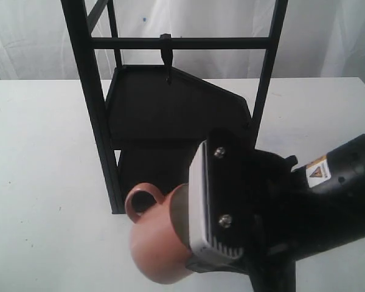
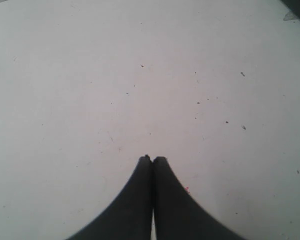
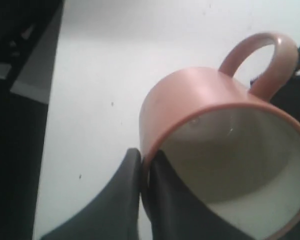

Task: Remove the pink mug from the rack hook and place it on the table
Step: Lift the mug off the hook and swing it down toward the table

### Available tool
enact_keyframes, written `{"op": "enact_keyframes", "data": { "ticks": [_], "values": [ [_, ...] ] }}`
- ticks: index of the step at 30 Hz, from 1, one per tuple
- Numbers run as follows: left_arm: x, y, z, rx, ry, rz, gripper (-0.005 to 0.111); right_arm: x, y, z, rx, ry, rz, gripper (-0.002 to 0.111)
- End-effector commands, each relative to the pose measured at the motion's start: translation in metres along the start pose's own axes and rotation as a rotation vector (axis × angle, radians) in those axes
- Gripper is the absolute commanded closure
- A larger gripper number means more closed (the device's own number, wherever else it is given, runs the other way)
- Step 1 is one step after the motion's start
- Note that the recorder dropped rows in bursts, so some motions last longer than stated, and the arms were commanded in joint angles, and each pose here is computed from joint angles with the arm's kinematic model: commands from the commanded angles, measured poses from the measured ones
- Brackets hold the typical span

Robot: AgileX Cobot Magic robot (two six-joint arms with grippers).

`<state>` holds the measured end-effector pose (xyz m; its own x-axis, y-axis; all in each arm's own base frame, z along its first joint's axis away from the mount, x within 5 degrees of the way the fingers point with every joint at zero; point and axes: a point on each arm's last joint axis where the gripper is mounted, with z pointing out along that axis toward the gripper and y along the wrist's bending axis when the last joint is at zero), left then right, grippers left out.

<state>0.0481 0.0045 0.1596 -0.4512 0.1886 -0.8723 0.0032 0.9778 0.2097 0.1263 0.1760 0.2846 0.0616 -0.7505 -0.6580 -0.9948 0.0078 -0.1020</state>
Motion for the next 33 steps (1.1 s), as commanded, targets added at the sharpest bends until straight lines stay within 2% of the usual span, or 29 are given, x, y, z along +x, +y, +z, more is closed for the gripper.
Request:
{"op": "enact_keyframes", "data": {
  "ticks": [1, 5, 8, 13, 16, 21, 24, 28, 33],
  "values": [
    [0.003, -0.001, 0.0, 0.006, 0.023, -0.007, 0.107, 0.002, -0.007, 0.011, 0.061, 0.165, 0.073, 0.108],
    [0.003, -0.001, 0.0, 0.006, 0.023, -0.007, 0.107, 0.006, -0.014, 0.025, 0.001, 0.291, 0.125, 0.108],
    [0.003, -0.001, 0.0, 0.006, 0.023, -0.007, 0.107, 0.004, -0.017, 0.032, -0.029, 0.318, 0.133, 0.108],
    [0.003, -0.001, 0.0, 0.006, 0.023, -0.007, 0.107, 0.009, -0.023, 0.04, 0.005, 0.316, 0.126, 0.108],
    [0.003, -0.001, 0.0, 0.006, 0.023, -0.007, 0.107, 0.013, -0.027, 0.046, 0.07, 0.27, 0.133, 0.108],
    [0.003, -0.001, 0.0, 0.006, 0.023, -0.007, 0.107, 0.012, -0.025, 0.043, 0.094, 0.242, 0.296, 0.108],
    [0.003, -0.001, 0.0, 0.006, 0.023, -0.007, 0.107, 0.008, -0.019, 0.034, 0.061, 0.245, 0.328, 0.108],
    [0.003, -0.001, 0.0, 0.006, 0.023, -0.007, 0.107, 0.0, -0.015, 0.02, 0.018, 0.295, 0.454, 0.108],
    [0.003, -0.001, 0.0, 0.006, 0.023, -0.007, 0.107, -0.022, -0.018, 0.013, -0.039, 0.349, 0.513, 0.108]
  ]
}}
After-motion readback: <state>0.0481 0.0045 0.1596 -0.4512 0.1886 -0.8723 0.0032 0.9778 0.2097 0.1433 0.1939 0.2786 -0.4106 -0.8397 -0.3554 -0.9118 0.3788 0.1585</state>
